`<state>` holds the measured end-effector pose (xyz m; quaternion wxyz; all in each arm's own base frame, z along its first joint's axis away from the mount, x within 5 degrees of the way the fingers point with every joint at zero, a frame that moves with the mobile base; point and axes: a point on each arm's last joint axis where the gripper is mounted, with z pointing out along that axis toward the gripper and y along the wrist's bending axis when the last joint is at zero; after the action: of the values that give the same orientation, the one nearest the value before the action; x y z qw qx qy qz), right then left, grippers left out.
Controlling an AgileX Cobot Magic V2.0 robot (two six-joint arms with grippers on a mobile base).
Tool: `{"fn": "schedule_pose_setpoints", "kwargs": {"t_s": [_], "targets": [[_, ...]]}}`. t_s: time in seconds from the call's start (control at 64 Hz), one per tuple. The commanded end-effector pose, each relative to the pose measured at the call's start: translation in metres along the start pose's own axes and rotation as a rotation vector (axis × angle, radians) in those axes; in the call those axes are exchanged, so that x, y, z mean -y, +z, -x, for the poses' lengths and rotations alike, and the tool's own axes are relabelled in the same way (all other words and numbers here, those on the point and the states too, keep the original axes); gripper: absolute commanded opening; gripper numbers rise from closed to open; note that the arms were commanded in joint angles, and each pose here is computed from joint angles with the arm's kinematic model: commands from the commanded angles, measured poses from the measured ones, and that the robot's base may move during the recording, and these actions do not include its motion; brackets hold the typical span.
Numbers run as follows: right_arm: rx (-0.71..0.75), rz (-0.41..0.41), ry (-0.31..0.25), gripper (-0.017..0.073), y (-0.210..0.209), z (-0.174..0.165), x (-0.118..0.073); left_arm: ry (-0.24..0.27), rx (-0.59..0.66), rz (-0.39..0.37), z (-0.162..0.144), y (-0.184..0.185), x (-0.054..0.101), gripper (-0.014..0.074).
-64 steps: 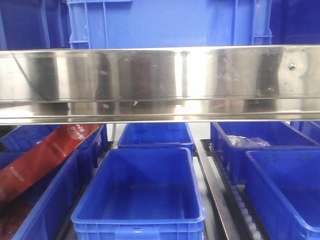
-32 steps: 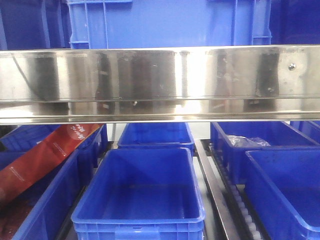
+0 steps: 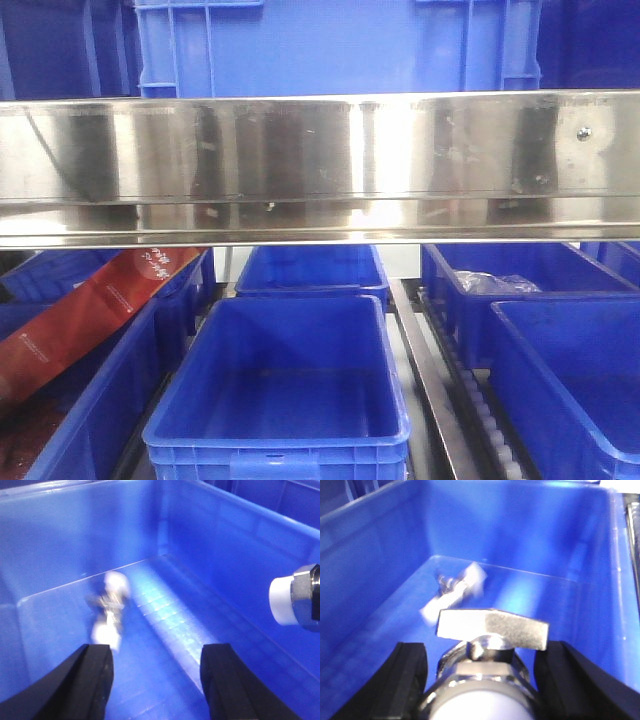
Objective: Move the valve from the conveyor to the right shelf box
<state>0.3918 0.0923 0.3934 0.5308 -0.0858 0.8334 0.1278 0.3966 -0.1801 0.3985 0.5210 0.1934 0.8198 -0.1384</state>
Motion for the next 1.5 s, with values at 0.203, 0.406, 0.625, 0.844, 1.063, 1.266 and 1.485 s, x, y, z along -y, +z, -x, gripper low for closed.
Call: {"fn": "schedule_pose_setpoints", "kwargs": {"t_s": [0.203,0.406,0.625,0.844,1.063,1.266,1.485], "targets": [[0.083,-0.002,-0.010,0.0521,-0.008,0.014,-0.003,-0.011,0.015,-0.009,0.006,-0.008,0.002,0.0307],[0.073,0.001,-0.010,0.0542,-0.010,0.013,-0.003,-0.011,0.022,-0.009,0.008,-0.011,0.002,0.0298],[0.095,0.005,-0.014,0.0279,-0.023,0.020,-0.006,0.001,0.069,-0.004,0.020,-0.032,0.003,0.0057],[0.073,0.015,-0.018,-0.0163,-0.034,0.022,-0.008,0.012,0.077,0.005,0.028,-0.054,0.002,-0.0110],[0.142,0.001,-0.050,-0.0163,-0.071,0.030,-0.012,-0.120,0.120,-0.047,0.022,-0.089,0.001,-0.0111],[0.226,-0.040,-0.083,-0.0163,-0.107,0.011,-0.010,-0.105,0.171,-0.011,-0.014,-0.133,0.003,-0.0111],[0.277,-0.070,-0.074,-0.0163,-0.137,-0.043,-0.007,-0.120,0.250,0.055,-0.072,-0.178,-0.002,-0.0111]]}}
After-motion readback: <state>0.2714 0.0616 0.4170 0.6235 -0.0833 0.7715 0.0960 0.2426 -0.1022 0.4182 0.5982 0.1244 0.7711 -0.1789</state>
